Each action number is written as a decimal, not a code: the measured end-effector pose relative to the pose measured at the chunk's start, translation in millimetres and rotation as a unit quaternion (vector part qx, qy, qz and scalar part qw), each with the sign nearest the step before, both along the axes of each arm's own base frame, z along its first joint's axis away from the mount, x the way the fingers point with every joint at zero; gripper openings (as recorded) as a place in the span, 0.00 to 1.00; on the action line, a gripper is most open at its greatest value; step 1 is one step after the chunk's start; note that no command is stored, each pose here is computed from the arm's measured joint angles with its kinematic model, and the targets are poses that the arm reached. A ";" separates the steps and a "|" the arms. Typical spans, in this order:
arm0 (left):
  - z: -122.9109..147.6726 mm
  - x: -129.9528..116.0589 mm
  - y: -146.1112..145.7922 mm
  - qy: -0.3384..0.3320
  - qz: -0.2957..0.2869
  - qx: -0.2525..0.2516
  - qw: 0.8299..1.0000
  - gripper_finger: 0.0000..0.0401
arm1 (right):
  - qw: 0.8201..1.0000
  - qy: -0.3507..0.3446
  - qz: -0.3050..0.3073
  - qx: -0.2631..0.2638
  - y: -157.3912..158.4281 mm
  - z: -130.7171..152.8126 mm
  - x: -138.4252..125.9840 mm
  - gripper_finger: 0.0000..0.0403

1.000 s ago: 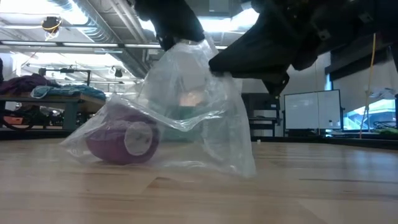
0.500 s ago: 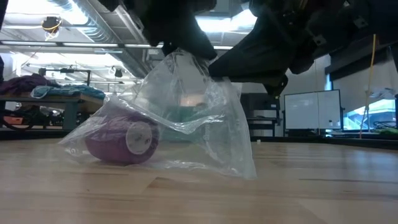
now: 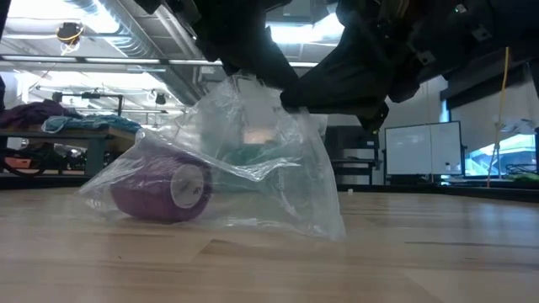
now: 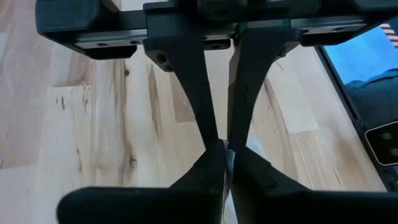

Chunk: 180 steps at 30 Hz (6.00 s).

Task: Roll bandage
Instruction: Close the zip bag, then put the zip bag into the green bin

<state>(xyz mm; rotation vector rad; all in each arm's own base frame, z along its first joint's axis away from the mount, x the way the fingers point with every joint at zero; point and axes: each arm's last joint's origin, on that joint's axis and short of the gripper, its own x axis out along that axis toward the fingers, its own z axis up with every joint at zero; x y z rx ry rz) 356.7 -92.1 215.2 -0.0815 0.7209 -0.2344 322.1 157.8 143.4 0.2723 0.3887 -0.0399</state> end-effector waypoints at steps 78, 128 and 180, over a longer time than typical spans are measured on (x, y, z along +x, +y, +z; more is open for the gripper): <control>75.8 -49.7 30.8 -0.064 0.094 0.137 0.984 0.00 | 0.999 0.042 0.013 0.015 -6.5 23.8 -14.4 0.20; 146.4 -80.7 25.6 -0.260 0.126 0.141 0.947 0.00 | 0.963 -0.158 -0.053 -0.214 -33.0 115.9 -41.7 0.47; 162.6 -97.9 24.9 -0.291 0.112 0.147 0.939 0.00 | 0.972 -0.153 0.026 -0.175 -51.0 125.7 -28.6 0.39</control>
